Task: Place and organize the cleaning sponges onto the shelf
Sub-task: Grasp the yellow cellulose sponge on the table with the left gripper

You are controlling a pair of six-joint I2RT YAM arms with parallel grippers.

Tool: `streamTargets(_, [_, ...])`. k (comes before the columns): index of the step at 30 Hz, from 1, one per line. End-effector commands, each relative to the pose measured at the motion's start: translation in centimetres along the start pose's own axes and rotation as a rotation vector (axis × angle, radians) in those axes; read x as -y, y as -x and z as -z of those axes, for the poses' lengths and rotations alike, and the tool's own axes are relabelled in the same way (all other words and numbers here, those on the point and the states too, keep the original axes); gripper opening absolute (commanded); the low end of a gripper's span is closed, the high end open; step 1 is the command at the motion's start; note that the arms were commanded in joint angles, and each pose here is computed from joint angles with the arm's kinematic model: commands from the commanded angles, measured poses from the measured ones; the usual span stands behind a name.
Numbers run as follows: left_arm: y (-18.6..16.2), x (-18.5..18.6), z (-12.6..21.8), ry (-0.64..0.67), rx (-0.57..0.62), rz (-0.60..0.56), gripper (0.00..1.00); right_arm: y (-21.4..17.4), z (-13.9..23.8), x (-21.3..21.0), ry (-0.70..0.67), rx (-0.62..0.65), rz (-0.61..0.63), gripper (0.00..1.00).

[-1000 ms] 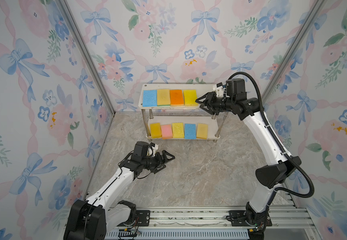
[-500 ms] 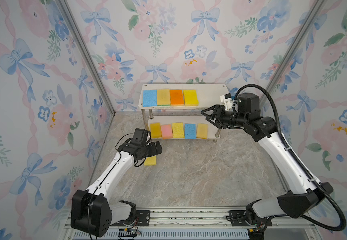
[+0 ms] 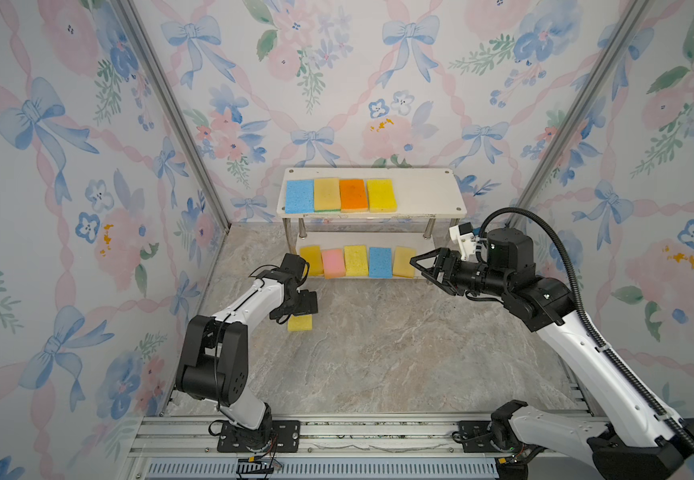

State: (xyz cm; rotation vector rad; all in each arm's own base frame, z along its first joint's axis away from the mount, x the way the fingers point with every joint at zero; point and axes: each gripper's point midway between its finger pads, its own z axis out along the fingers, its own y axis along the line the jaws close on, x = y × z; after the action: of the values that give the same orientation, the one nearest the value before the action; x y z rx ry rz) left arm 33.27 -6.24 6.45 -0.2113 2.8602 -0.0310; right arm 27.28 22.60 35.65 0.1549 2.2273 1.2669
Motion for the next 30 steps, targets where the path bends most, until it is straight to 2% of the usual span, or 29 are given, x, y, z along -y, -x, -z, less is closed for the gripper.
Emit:
streamTargets(1, [0.7, -0.3, -0.8, 0.02, -0.009, -0.039, 0.98, -0.2, 0.4, 0.0, -0.004, 0.02, 0.008, 0.71])
streamTargets(12, [0.5, 0.2, -3.9, 0.017, -0.077, -0.065, 0.94, -0.8, 0.2, -0.1, -0.008, 0.009, 0.013, 0.71])
streamTargets(18, [-0.4, 0.9, -4.8, -0.015, -0.116, -0.068, 0.77, -0.7, 0.1, -0.1, -0.013, 0.012, 0.014, 0.71])
streamTargets(21, [-1.2, 1.5, -4.6, -0.034, -0.124, -0.063, 0.74, -0.8, 0.3, 0.1, -0.018, 0.017, 0.016, 0.72])
streamTargets(25, [-2.8, 4.0, -3.2, -0.1, -0.122, -0.058, 0.73, -1.3, -0.2, 0.8, -0.029, -0.001, 0.01, 0.72])
streamTargets(30, [-6.6, 9.5, -1.6, -0.185, -0.14, -0.079, 0.74, -1.7, -0.7, 1.3, -0.029, -0.01, -0.001, 0.72])
